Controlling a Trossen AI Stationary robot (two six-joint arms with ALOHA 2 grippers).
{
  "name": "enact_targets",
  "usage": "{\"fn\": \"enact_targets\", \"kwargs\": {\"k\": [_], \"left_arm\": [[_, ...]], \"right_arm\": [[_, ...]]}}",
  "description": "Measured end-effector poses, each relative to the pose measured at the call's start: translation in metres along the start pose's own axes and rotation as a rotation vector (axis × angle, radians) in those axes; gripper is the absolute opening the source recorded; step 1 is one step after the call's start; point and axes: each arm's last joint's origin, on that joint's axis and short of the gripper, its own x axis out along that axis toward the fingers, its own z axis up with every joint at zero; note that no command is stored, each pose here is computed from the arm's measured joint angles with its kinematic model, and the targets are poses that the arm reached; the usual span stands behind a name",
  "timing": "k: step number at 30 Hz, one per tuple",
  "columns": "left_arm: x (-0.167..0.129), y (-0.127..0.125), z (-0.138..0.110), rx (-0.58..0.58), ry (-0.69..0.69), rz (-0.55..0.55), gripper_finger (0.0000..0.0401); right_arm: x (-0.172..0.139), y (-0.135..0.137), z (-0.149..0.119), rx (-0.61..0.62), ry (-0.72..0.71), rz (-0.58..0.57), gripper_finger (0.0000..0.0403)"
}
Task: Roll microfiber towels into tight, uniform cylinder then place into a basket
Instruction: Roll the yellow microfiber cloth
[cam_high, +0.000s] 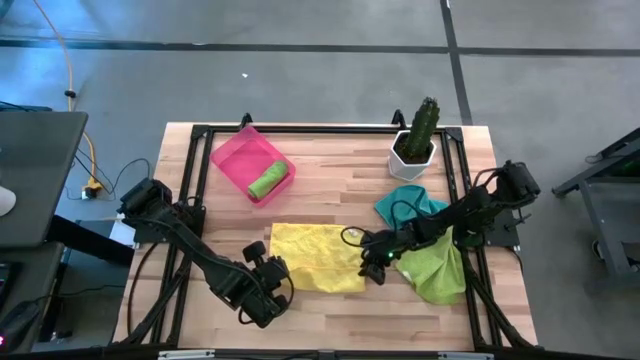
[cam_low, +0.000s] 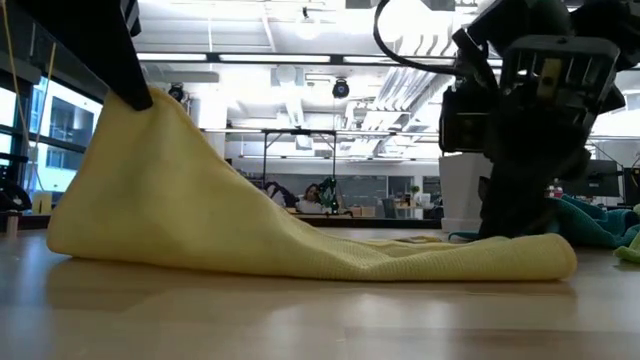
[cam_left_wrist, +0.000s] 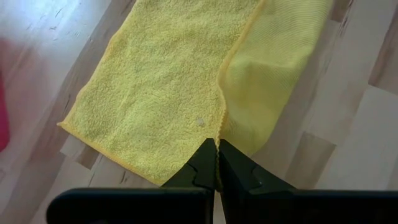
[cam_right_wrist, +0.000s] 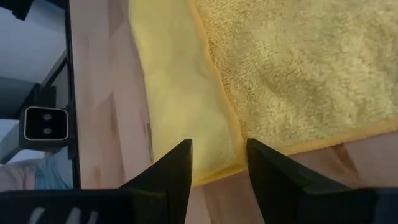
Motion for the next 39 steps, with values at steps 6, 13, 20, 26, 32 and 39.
{"fn": "enact_targets", "kwargs": {"k": [6, 13, 20, 26, 32, 39], "left_arm": [[0.0, 0.0, 0.0, 0.01, 0.0, 0.0, 0.0], [0.0, 0.0, 0.0, 0.011, 0.0, 0.001, 0.0], [0.0, 0.0, 0.0, 0.009, 0.0, 0.0, 0.0], [0.0, 0.0, 0.0, 0.011, -0.001, 0.001, 0.0], [0.0, 0.0, 0.0, 0.012, -0.006, 0.005, 0.0], [0.001, 0.002, 0.003, 0.028, -0.052, 0.035, 0.0]], "right_arm": [[0.002, 0.01, -0.006, -0.032, -0.007, 0.046, 0.0144], [0.003, 0.013, -0.012, -0.046, -0.051, -0.012, 0.0143], [0.003, 0.01, -0.011, -0.03, -0.105, -0.083, 0.0088], [0.003, 0.01, -0.012, -0.037, -0.103, -0.087, 0.0008], [0.002, 0.01, -0.012, -0.035, -0.097, -0.08, 0.0003], [-0.013, 0.018, -0.001, -0.081, -0.149, -0.037, 0.0001]]}}
